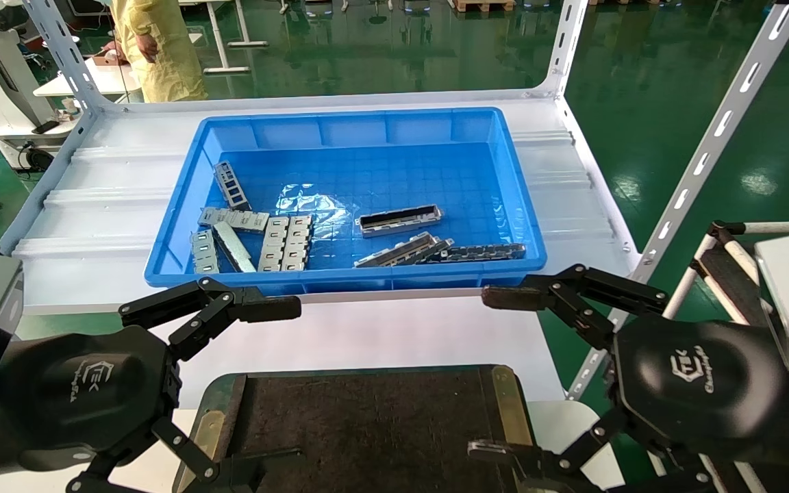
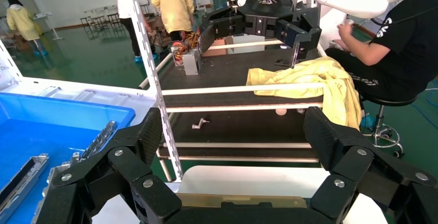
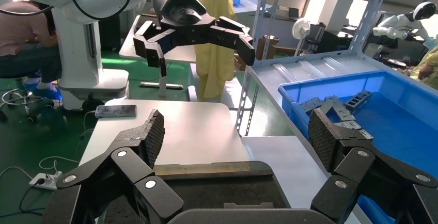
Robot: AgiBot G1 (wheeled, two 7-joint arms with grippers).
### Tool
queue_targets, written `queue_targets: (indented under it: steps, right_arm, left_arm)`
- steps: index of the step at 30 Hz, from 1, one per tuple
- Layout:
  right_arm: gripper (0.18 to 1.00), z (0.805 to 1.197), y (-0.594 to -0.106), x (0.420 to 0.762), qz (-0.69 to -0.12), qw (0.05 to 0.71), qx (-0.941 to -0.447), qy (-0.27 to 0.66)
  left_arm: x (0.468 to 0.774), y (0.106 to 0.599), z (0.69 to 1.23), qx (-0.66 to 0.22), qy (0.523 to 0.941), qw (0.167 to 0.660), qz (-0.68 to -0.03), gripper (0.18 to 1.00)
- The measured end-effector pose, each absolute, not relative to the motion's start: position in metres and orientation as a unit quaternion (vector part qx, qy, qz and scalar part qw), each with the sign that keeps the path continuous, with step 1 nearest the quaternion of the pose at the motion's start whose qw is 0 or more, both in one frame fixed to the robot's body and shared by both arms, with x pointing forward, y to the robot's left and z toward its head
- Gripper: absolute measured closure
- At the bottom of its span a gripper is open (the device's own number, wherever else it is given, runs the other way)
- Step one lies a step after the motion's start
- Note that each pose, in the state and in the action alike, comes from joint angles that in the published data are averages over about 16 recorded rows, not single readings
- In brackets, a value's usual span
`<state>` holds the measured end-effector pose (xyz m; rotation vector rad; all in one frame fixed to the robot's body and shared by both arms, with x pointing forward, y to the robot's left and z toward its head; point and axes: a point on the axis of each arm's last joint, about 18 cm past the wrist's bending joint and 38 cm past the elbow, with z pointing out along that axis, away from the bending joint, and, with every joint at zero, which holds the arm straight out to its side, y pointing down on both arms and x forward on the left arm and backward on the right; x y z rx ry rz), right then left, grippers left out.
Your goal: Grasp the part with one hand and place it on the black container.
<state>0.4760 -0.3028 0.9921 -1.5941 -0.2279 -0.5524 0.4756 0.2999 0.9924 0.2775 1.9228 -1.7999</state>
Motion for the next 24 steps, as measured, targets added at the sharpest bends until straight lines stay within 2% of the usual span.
queue_targets:
  steps: [24]
  right_arm:
    - [0.178,0.9921,-0.3028,0.476,-0.244,0.659,-0.704,-0.101]
  left_arm:
    - [0.4763,0.2992,0.9929,0.102,0.703,0.245,-0.659,0.184]
